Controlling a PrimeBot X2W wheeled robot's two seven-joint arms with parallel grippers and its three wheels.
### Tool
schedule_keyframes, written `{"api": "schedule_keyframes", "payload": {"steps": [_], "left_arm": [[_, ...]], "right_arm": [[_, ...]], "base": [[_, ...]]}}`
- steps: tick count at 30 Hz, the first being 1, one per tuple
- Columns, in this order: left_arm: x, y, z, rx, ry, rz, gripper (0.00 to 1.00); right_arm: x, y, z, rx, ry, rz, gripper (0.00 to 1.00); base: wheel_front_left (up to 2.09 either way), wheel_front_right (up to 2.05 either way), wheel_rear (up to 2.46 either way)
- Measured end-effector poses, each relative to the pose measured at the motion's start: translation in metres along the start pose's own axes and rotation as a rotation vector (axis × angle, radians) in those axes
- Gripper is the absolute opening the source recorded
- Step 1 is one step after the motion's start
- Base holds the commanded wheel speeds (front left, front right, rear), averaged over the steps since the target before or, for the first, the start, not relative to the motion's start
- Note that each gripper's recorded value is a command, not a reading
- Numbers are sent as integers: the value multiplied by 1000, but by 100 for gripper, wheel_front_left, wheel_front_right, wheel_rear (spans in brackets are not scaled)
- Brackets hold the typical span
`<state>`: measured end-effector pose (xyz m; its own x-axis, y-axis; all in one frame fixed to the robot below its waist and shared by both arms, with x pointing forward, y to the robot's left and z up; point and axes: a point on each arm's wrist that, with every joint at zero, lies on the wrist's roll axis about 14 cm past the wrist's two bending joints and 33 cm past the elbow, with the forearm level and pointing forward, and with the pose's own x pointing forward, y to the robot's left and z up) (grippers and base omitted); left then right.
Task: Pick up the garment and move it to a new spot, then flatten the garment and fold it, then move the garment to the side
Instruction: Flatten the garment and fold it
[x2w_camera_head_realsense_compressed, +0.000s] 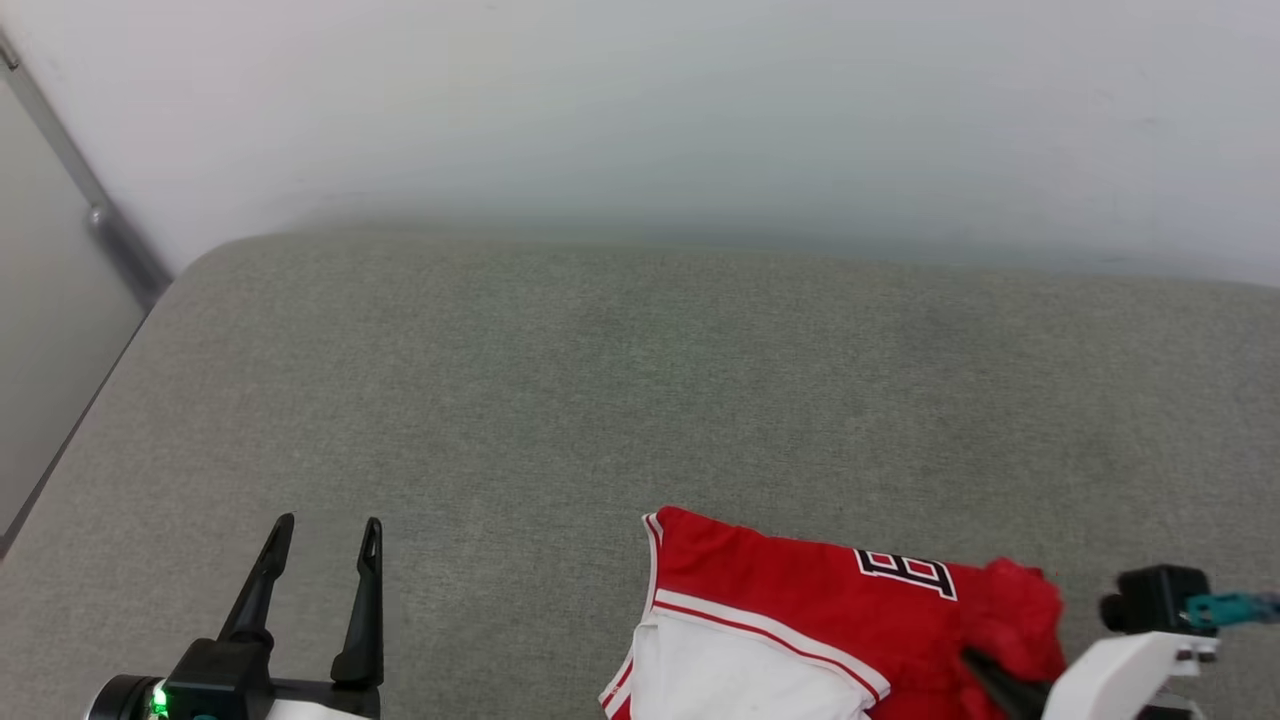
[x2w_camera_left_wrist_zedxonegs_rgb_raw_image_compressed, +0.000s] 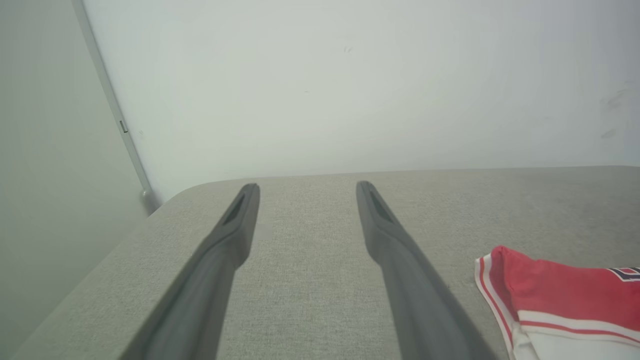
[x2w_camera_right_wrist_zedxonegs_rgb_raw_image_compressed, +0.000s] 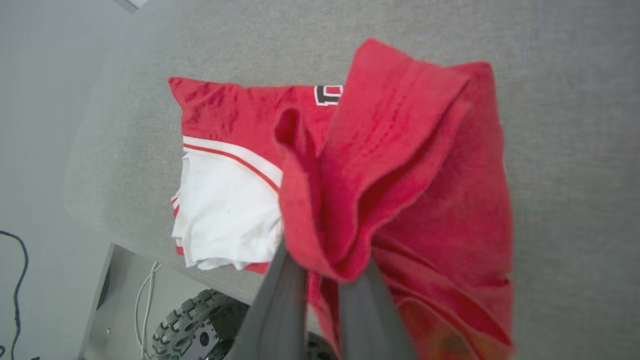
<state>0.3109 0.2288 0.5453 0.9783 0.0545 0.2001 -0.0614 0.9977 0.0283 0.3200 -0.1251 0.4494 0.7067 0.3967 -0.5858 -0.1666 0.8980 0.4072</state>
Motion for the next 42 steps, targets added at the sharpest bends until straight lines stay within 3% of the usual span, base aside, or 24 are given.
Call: {"api": "schedule_keyframes", "payload": {"steps": [4, 10, 19, 25, 26, 27, 37, 42], "left_arm": [[-3, 6, 0, 6, 3, 19, 100], [-10, 15, -4, 9, 18, 49, 100], [-17, 24, -8, 14, 37, 79, 100], [-20, 28, -10, 18, 48, 93, 100], [-20, 28, -10, 18, 48, 94, 100], [-20, 29, -10, 19, 49, 96, 100], [-18, 25, -10, 19, 45, 81, 100], [-13, 17, -9, 14, 35, 50, 100]], "right_arm": [[11, 36, -1, 10, 21, 123, 0], [27, 79, -9, 113, 30, 303, 0], [57, 120, -19, 136, 75, 419, 0], [76, 128, -27, 131, 104, 425, 0], [78, 129, -29, 133, 111, 423, 35], [80, 130, -31, 129, 114, 424, 100], [72, 159, -15, 143, 69, 518, 100], [65, 150, 18, 50, -38, 475, 100]], "base": [[0, 0, 0], [0, 0, 0], [0, 0, 0], [0, 0, 0], [0, 0, 0], [0, 0, 0], [0, 0, 0], [0, 0, 0]]}}
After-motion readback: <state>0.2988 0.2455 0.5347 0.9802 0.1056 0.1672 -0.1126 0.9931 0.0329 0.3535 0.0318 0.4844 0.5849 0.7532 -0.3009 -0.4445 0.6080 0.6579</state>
